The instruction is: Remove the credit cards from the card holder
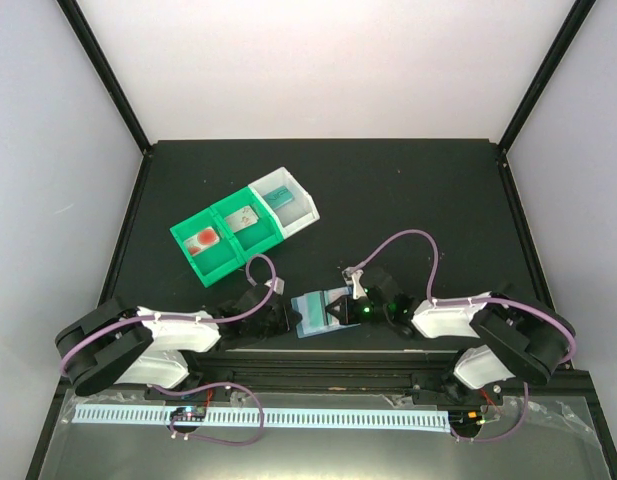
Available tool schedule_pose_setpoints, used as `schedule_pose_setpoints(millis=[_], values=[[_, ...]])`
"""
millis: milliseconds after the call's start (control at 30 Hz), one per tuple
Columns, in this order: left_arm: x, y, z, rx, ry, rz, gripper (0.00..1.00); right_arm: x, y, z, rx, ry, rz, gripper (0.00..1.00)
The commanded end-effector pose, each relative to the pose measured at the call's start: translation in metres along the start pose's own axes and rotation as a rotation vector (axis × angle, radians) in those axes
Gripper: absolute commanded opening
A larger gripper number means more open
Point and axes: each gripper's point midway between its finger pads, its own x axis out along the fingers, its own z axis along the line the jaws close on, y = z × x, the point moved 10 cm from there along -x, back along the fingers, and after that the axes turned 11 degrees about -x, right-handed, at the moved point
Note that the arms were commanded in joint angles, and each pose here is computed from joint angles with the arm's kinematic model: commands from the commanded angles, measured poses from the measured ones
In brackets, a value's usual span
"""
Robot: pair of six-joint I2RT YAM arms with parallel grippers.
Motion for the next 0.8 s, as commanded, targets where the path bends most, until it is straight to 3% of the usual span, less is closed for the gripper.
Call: schedule_pose_setpoints(millis=[0,433,767], values=[[0.0,0.007,0.026,-0.025,-0.176,0.03,0.06,-0.002,0.001,-0.001,-0.007,-0.042,0.02,0.03],[0.004,-0.001,-0.038,0.085,-0.097,0.03,0.15,-0.01,-0.003,0.004,-0.019,-0.029,0.023,0.01],[0.02,0.003,-0.006,0.055,-0.25,0.035,0.12,-0.021,-0.003,0.001,-0.063,0.033,0.017,0.01]])
